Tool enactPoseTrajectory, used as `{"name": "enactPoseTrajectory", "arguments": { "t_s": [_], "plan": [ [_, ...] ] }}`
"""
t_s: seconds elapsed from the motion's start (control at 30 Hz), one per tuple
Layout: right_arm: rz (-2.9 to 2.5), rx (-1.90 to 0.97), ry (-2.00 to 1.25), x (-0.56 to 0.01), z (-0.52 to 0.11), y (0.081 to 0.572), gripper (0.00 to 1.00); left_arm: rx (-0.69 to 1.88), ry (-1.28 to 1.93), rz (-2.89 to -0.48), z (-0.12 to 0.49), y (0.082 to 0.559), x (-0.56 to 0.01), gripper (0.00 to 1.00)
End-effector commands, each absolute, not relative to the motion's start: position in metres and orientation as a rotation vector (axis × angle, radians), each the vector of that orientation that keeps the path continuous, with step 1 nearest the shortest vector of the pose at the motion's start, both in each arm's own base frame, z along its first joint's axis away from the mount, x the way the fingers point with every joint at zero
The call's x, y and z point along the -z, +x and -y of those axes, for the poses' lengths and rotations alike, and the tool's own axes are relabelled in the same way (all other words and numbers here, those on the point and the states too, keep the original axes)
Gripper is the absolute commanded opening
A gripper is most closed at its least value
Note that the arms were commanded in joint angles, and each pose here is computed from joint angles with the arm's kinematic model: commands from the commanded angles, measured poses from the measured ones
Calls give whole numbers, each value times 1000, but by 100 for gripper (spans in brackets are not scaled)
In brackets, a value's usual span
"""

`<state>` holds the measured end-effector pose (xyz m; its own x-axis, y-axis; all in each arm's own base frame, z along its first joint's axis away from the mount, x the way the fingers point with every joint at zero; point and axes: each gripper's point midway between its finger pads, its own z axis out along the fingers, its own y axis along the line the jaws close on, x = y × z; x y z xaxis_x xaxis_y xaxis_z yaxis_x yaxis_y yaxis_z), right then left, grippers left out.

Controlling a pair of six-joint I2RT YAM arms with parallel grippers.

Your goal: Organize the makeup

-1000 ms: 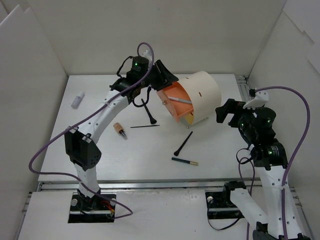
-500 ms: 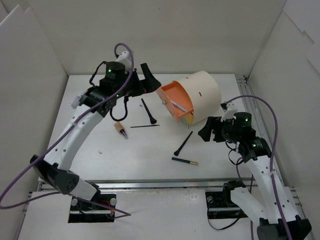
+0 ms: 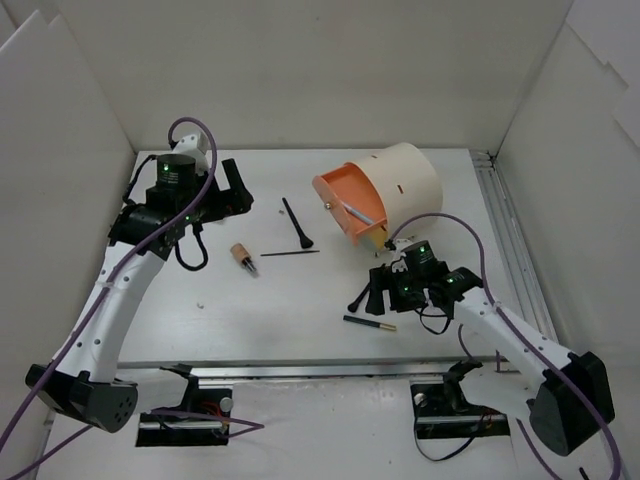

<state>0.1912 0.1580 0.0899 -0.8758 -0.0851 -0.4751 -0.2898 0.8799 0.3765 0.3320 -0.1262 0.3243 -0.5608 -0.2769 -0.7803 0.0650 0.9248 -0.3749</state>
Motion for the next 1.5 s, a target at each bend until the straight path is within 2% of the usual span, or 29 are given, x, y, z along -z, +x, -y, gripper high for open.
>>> {"name": "enactPoseTrajectory", "arguments": {
  "t_s": [0.0, 0.4, 0.5, 0.6, 0.7, 0.73, 0.8, 0.83, 1.0, 1.27, 1.37, 1.47],
  "plan": [
    [-2612, -525, -252, -75, -168, 201, 75, 408, -117, -2081, 114, 327, -338, 99],
    [-2705, -366, -348, -13, -184, 183, 75, 375, -148, -2108, 100, 317, -326, 99],
    [-2726, -373, -400, -8, -195, 181, 70, 367, -153, -2105, 98, 315, -326, 99],
    [-2750, -361, -452, -1, -204, 175, 61, 359, -153, -2105, 97, 314, -326, 100],
    [-2767, -338, -504, 6, -214, 171, 45, 359, -153, -2105, 96, 313, -326, 99],
    [-2780, -324, -534, 11, -216, 166, 35, 354, -153, -2108, 95, 312, -325, 99],
    [-2784, -319, -561, 14, -223, 164, 26, 342, -167, -2107, 91, 311, -325, 99],
    [-2799, -309, -598, 19, -226, 158, 18, 338, -167, -2105, 90, 309, -324, 100],
    [-2793, -298, -688, 22, -240, 149, 0, 331, -178, -2103, 86, 306, -322, 99],
    [-2719, -238, -779, 6, -246, 146, 0, 324, -188, -2100, 82, 304, -320, 99],
    [-2630, -225, -844, -23, -253, 149, 0, 323, -184, -2088, 81, 303, -324, 99],
    [-2480, -286, -882, -86, -270, 160, 0, 317, -190, -2077, 78, 305, -326, 100]
  ]
}}
